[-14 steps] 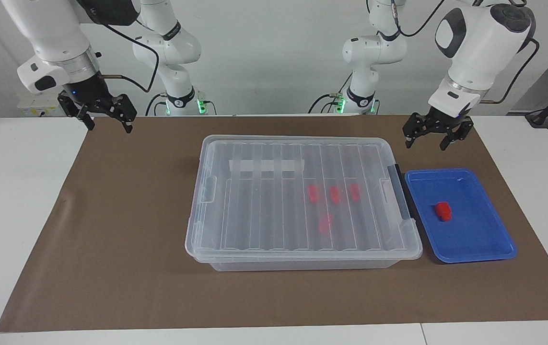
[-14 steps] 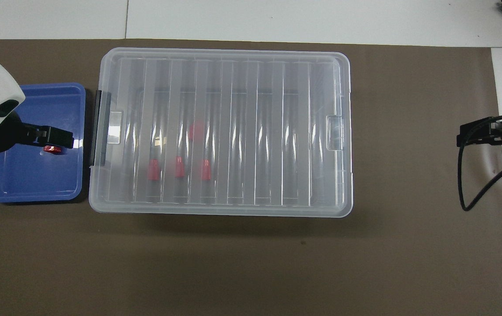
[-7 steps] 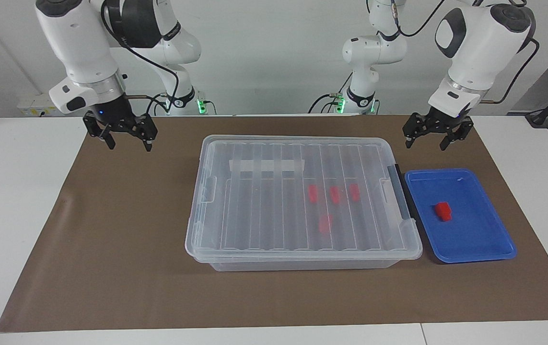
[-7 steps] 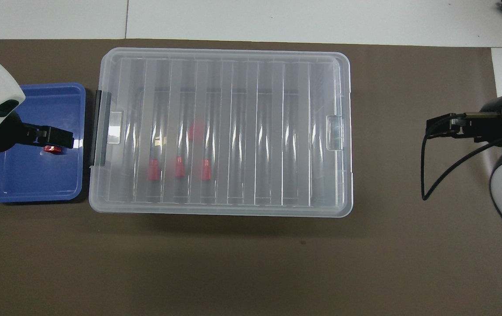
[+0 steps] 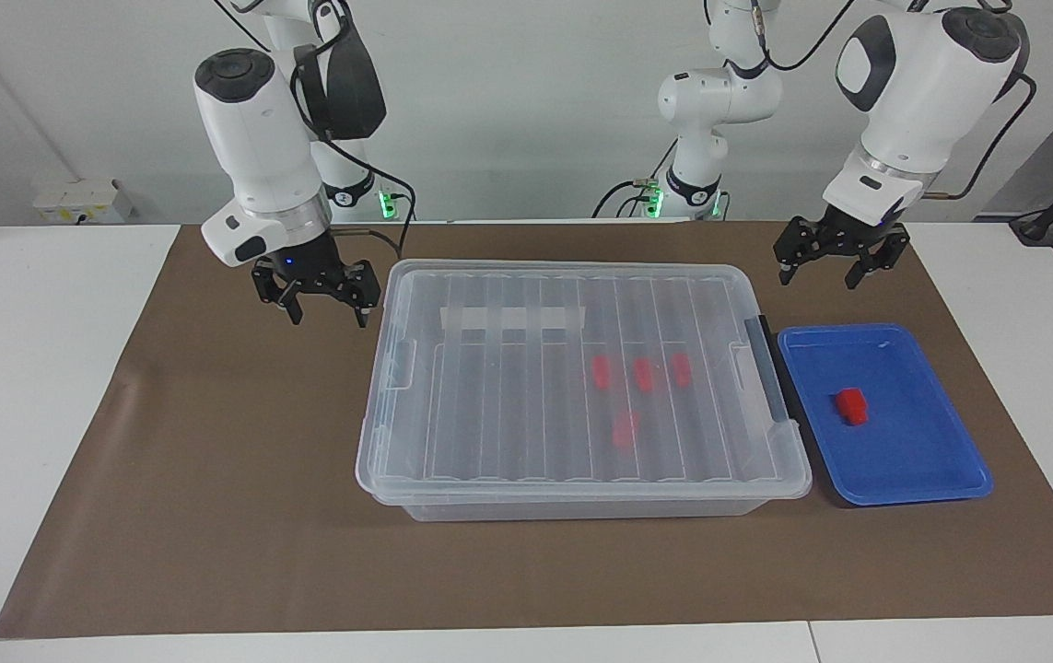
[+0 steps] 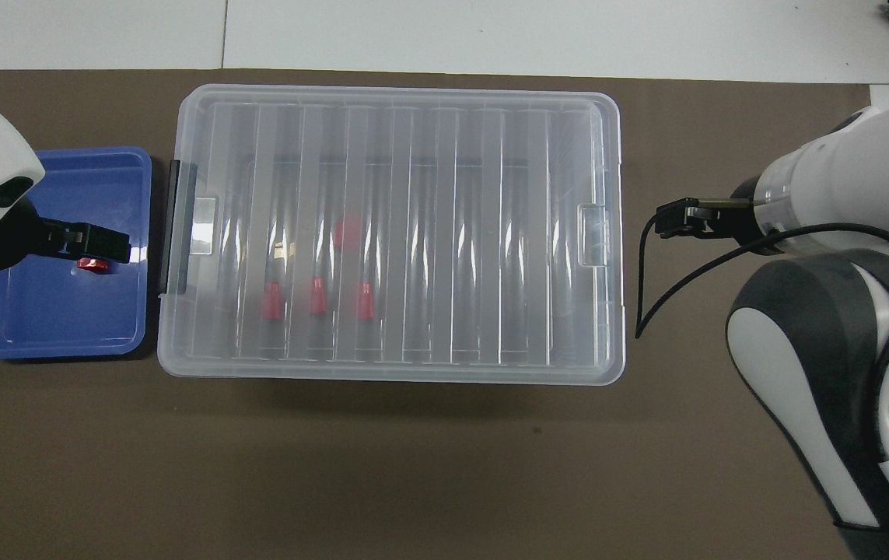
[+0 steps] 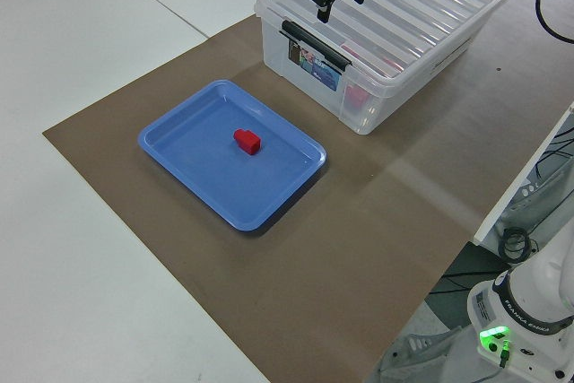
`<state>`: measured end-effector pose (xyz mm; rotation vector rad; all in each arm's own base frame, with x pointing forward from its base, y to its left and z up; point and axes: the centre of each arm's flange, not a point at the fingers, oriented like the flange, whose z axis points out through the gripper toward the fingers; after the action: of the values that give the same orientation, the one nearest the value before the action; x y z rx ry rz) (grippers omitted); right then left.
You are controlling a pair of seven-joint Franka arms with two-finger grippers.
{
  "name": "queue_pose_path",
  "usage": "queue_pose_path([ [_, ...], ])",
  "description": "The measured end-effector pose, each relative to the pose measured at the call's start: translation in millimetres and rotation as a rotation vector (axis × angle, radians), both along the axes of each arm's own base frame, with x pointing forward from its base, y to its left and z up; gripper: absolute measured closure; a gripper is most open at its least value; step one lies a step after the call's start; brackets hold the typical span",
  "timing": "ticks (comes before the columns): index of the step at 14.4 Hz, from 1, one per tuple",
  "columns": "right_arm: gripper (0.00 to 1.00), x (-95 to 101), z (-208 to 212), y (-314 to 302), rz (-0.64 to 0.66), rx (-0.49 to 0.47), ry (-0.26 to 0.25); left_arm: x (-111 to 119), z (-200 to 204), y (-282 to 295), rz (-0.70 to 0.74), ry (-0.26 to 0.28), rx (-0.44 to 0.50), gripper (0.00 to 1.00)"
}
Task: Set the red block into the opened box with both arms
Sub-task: 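Reach the right gripper to the lid edge and grasp it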
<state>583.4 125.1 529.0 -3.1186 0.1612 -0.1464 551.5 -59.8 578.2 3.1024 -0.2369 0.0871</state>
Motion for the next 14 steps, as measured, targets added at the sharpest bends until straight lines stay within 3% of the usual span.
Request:
queue_pose_path([
  [14, 0.04, 14.9, -56.4, 20.1, 0.031, 0.01, 0.049, 0.0, 0.0, 0.0, 0.0, 0.0, 0.0, 0.0],
])
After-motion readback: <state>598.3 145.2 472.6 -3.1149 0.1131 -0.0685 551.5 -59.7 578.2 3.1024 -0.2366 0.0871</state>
